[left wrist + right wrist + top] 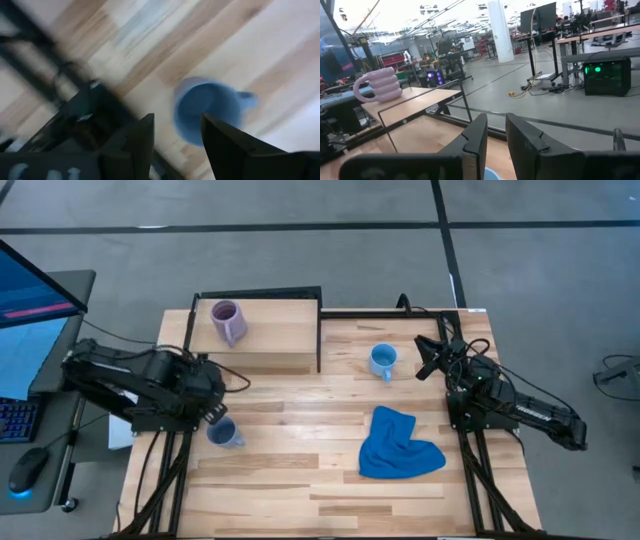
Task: Stack small to large cups/mugs on shelf
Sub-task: Put the violet cup on the shelf
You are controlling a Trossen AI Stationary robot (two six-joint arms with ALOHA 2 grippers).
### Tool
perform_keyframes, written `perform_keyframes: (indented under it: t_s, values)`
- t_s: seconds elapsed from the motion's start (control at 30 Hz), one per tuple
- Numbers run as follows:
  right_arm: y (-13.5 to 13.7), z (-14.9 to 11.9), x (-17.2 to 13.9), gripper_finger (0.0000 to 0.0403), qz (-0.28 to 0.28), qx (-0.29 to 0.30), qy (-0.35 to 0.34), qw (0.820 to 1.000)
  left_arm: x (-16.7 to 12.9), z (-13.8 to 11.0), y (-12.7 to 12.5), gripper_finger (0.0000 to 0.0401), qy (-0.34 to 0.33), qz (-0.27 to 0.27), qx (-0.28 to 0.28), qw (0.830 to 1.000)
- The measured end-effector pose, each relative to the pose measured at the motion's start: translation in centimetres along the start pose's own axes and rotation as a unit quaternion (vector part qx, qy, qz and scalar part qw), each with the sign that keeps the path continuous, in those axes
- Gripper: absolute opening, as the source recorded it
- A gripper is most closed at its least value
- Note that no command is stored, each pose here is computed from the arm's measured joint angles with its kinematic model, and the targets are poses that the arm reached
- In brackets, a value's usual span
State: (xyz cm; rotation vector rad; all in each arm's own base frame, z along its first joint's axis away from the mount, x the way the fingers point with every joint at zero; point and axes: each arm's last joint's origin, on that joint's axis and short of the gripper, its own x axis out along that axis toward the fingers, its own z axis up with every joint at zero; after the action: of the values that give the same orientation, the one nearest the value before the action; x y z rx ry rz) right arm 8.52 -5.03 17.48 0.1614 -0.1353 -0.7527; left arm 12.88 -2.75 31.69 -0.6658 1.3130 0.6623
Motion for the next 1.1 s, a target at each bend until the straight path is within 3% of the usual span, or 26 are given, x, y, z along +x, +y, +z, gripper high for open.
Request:
perform_keyframes:
  t_s: [0.1,0.37,0.8,1.1]
  values:
    - [0.0,0.0,0.0,0.0093,0.000,0.000,0.000,1.000,1.0,0.1,-0.9,0.0151,0.020,0.035,-0.010,0.999]
    - [0.0,0.0,0.0,0.0093,0.000,0.000,0.000,1.000,2.2,0.0,-2.4,0.0151,0.063,0.062,-0.010,0.996]
    - [0.0,0.0,0.0,0.0093,0.000,0.001,-0.002,1.000,4.6,-0.6,-5.4,0.0151,0.102,0.119,0.062,0.986]
    - [0.0,0.1,0.0,0.0093,0.000,0.001,-0.002,1.000,6.1,-0.8,-5.3,0.0151,0.083,0.142,0.089,0.982]
